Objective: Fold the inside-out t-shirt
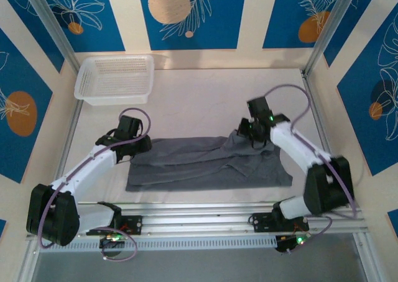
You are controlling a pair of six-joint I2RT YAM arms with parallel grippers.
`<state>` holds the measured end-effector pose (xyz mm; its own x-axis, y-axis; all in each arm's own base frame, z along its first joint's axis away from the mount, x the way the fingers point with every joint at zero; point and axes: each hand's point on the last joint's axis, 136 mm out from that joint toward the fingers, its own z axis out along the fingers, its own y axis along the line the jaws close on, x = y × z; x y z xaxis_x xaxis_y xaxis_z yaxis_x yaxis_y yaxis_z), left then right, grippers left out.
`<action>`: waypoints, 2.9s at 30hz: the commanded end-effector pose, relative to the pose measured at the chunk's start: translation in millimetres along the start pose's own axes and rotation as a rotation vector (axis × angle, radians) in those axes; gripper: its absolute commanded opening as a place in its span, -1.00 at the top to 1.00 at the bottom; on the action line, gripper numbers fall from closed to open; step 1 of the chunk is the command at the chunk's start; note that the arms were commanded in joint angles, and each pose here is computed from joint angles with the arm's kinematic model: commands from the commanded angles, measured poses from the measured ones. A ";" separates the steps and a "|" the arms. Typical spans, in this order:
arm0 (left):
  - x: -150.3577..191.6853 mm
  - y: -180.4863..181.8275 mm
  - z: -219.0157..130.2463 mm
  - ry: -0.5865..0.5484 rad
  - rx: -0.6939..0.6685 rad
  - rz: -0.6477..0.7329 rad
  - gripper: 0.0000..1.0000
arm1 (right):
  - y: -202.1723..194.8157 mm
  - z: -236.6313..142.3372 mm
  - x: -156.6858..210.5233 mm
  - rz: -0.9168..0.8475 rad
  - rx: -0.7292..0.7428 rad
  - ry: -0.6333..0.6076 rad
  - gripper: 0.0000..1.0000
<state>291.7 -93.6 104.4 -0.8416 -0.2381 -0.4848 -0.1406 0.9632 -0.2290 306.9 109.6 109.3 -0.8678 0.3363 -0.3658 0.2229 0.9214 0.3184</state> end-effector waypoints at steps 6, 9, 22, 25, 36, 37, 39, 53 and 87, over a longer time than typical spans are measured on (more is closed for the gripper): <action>-6.2 -3.2 -1.5 -0.013 -0.008 0.045 0.11 | -40.5 -31.8 93.8 0.192 -0.104 -0.069 1.00; -4.8 -1.9 1.1 -0.008 -0.014 0.032 0.11 | -39.7 -42.4 122.3 0.248 -0.203 -0.031 0.86; 5.4 -39.3 3.7 0.044 0.105 0.042 0.78 | -18.2 -51.9 26.9 0.101 -0.098 -0.164 0.69; 9.4 -46.2 16.0 0.083 0.039 0.073 1.00 | -27.5 -10.2 28.3 0.136 -0.021 -0.032 1.00; 30.3 -88.7 93.0 0.223 -0.013 0.152 1.00 | -79.1 64.6 62.9 0.305 0.233 0.292 1.00; 35.4 -90.6 101.8 0.240 -0.025 0.164 1.00 | -81.4 64.6 63.8 0.297 0.267 0.310 1.00; 41.4 -92.9 120.4 0.269 -0.048 0.168 1.00 | -82.4 65.3 64.8 0.287 0.305 0.331 1.00; -75.2 -236.5 213.9 0.121 0.128 0.164 1.00 | 22.3 74.9 142.9 0.533 -0.027 0.472 0.84; -67.5 -227.0 85.0 0.083 0.258 0.340 1.00 | 15.8 28.2 148.5 -0.020 -0.060 0.352 1.00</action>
<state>417.6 -294.6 142.8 -0.8480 0.0776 -0.5244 0.2428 0.9362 -0.2541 200.7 171.0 36.9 -0.9641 0.2525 -0.0825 0.2113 0.9171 0.3382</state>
